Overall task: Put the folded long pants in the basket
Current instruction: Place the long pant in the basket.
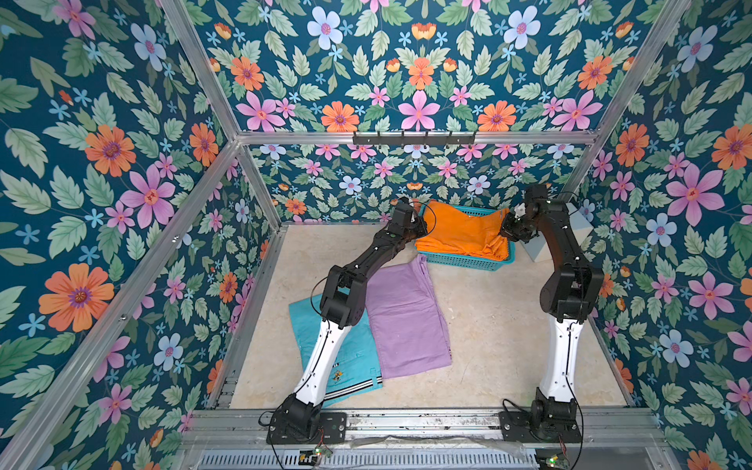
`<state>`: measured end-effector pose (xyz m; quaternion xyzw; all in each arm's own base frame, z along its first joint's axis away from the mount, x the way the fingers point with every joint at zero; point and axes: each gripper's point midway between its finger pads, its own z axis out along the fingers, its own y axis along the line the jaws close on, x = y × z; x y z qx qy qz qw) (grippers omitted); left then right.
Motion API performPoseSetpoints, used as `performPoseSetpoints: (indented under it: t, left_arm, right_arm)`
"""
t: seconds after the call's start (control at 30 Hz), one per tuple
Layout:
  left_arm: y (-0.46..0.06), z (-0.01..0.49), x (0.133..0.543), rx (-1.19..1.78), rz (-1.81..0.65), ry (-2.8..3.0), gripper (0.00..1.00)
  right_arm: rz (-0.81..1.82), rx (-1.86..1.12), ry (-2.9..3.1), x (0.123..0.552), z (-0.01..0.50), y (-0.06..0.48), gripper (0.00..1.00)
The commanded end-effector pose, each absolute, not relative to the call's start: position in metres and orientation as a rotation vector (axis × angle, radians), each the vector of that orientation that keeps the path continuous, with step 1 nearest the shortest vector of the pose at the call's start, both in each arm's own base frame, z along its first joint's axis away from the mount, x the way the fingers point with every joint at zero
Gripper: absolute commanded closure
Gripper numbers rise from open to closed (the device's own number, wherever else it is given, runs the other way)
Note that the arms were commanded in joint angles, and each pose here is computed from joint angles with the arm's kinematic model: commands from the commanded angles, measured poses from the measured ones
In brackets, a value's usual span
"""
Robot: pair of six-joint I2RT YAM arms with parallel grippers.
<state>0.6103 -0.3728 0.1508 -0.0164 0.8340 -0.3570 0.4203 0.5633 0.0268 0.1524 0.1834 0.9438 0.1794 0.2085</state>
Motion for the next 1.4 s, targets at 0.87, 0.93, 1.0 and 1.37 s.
performPoseSetpoints:
  t: [0.87,0.93,1.0,1.37]
  left_arm:
    - [-0.347,0.176,0.616,-0.046,-0.717,1.984,1.0]
    - [-0.348,0.167,0.616,-0.045,-0.723,1.998,1.0]
    - [-0.349,0.159,0.616,-0.049,-0.724,2.015,1.0]
    - [-0.354,0.175,0.616,-0.03,-0.753,2.026,1.0]
  right_arm:
    - [0.435,0.444,2.56,0.582,0.147,0.013,1.0]
    - [0.433,0.456,2.59,0.581,0.135,0.012,1.0]
    - [0.429,0.463,2.6,0.581,0.126,0.011,1.0]
    - [0.458,0.512,2.592,0.579,0.138,0.012,1.0]
